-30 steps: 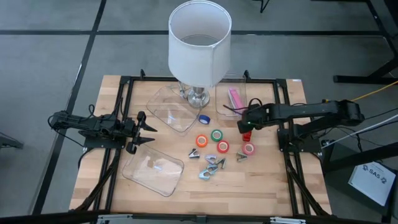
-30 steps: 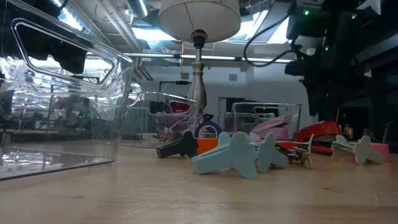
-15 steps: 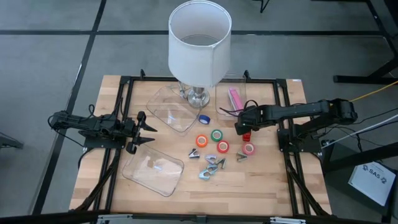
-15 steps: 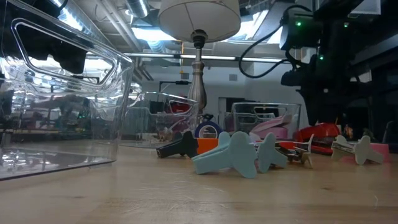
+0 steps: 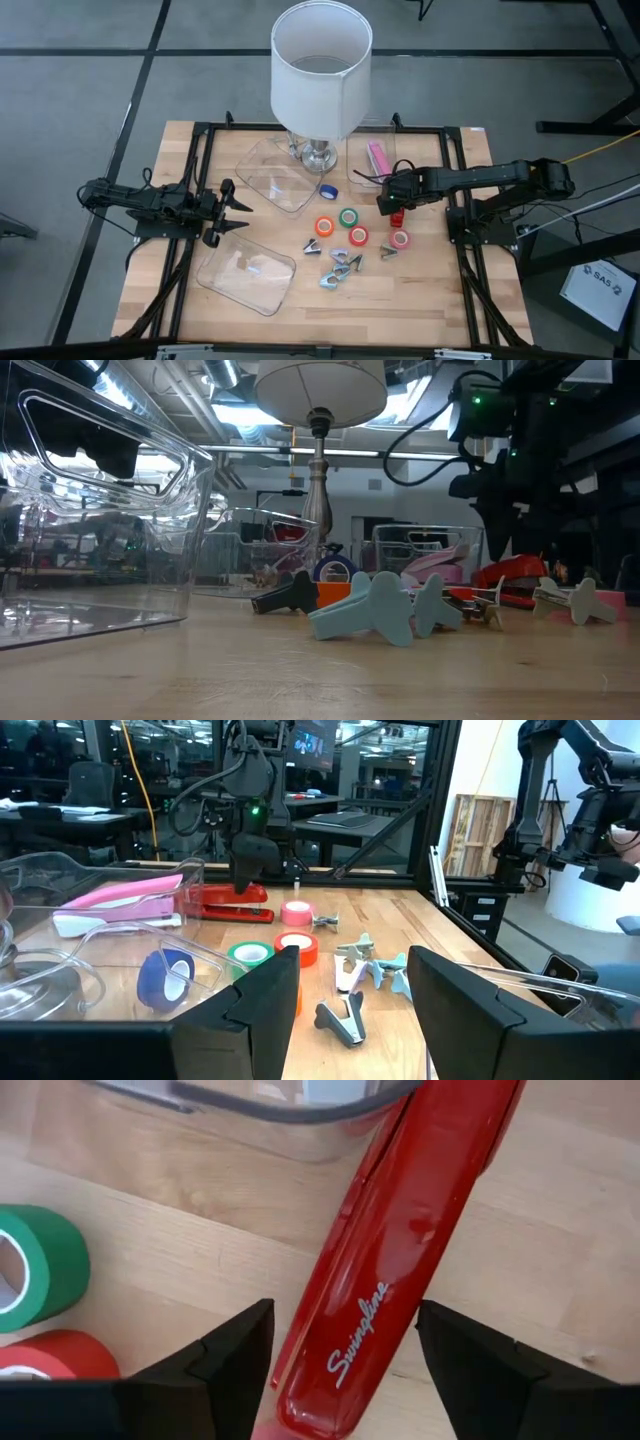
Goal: Pick and place Stapler, Stapler remover, tape
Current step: Put the red stapler into the top right transparent bin
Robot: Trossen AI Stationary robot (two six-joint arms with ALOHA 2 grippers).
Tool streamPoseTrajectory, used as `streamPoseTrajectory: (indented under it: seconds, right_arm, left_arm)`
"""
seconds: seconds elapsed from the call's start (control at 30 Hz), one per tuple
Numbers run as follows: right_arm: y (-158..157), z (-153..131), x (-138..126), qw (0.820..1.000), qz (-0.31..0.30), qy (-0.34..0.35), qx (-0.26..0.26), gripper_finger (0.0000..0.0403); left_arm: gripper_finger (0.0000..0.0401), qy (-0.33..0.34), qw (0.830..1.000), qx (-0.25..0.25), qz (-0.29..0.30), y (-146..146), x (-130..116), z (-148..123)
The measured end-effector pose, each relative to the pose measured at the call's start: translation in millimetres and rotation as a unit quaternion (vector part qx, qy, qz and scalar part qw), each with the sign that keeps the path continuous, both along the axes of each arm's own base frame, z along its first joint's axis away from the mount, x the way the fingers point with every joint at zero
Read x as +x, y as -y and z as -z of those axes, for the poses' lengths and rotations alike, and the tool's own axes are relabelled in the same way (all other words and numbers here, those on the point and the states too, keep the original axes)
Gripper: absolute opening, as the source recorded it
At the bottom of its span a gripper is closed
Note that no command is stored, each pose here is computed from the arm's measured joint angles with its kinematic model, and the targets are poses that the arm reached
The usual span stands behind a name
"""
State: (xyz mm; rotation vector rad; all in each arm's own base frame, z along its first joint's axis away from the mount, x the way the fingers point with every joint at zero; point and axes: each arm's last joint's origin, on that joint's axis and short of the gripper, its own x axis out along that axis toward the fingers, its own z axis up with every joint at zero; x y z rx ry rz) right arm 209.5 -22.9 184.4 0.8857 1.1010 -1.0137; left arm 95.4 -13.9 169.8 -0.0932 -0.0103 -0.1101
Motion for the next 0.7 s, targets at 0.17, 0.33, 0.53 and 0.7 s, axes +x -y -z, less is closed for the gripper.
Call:
streamPoseTrajectory:
  seconds: [0.17,0.33,0.53,0.7]
  right_arm:
    - [1.2,-0.6,2.0,1.000,0.005,0.010,-0.018,0.0242]
    - [2.0,1.9,2.7,0.999,0.008,0.001,-0.031,0.0237]
    - [2.7,14.9,7.8,0.999,0.008,-0.031,-0.032,0.0236]
    - [3.2,25.0,11.5,0.998,0.007,-0.053,-0.035,0.0236]
  left_arm:
    - [0.0185,0.000,1.000,0.000,0.000,0.0,0.0,0.0]
    - [0.0185,0.000,1.000,0.000,0.000,0.0,0.0,0.0]
    - [0.0185,0.000,1.000,0.000,0.000,0.0,0.0,0.0]
    - [0.0185,0.000,1.000,0.000,0.000,0.0,0.0,0.0]
